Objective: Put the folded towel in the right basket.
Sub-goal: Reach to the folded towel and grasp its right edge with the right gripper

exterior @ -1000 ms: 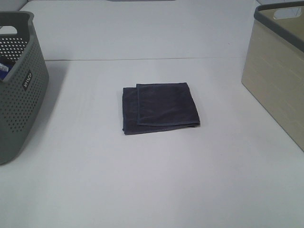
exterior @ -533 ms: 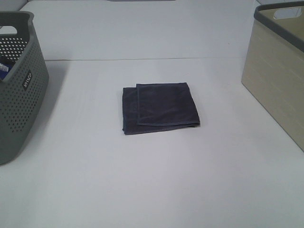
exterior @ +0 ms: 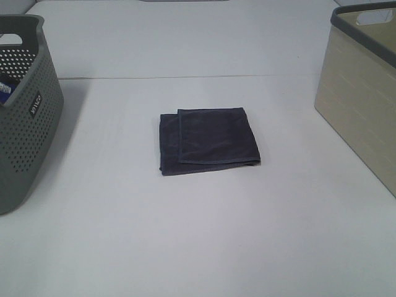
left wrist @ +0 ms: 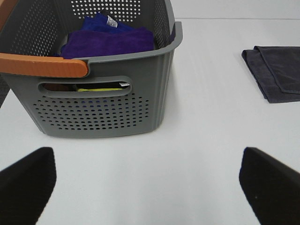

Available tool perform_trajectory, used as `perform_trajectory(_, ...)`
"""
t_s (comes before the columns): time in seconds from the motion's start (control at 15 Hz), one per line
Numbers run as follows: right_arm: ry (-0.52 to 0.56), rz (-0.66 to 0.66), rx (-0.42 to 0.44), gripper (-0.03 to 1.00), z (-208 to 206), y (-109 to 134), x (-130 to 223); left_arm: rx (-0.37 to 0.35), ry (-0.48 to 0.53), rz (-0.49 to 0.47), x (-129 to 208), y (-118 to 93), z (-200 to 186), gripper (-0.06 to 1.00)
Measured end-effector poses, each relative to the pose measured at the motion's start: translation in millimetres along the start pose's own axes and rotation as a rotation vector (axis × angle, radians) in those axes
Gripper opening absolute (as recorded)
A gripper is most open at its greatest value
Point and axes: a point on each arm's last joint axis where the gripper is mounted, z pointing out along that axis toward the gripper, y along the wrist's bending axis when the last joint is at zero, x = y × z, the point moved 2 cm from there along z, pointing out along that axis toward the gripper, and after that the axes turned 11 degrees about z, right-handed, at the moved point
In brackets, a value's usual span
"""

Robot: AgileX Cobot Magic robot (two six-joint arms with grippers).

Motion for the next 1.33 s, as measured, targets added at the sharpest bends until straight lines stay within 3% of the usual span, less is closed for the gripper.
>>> perform_trajectory(0.2, 0.002, -0.009, 0.018, 0.94, -3, -1, -5, 0.000, 0.000, 0.000, 0, 0, 0, 0.99)
perform_trajectory(0.27, 0.056, 0.006, 0.038, 0.94, -4, 0, -18, 0.000, 0.000, 0.000, 0, 0, 0, 0.99)
perform_trajectory(0.33, 0.171, 0.032, 0.065, 0.94, 0, 2, -39, 0.000, 0.000, 0.000, 0, 0, 0, 0.99)
perform_trajectory(0.4, 0.282, 0.051, 0.088, 0.94, 12, 11, -110, 0.000, 0.000, 0.000, 0, 0, 0, 0.99)
perform_trajectory(0.67, 0.315, 0.113, 0.068, 0.94, 64, 27, -216, 0.000, 0.000, 0.000, 0, 0, 0, 0.99)
perform_trajectory(0.87, 0.354, 0.172, -0.035, 0.94, 111, 43, -260, 0.000, 0.000, 0.000, 0, 0, 0, 0.99)
perform_trajectory(1.07, 0.514, 0.270, -0.200, 0.93, 167, 70, -256, 0.000, 0.000, 0.000, 0, 0, 0, 0.99)
perform_trajectory(1.13, 0.601, 0.256, -0.226, 0.93, 192, 85, -244, 0.000, 0.000, 0.000, 0, 0, 0, 0.99)
perform_trajectory(1.2, 0.758, 0.188, -0.240, 0.92, 241, 118, -209, 0.000, 0.000, 0.000, 0, 0, 0, 0.99)
perform_trajectory(1.33, 0.812, 0.154, -0.241, 0.92, 285, 141, -180, 0.000, 0.000, 0.000, 0, 0, 0, 0.99)
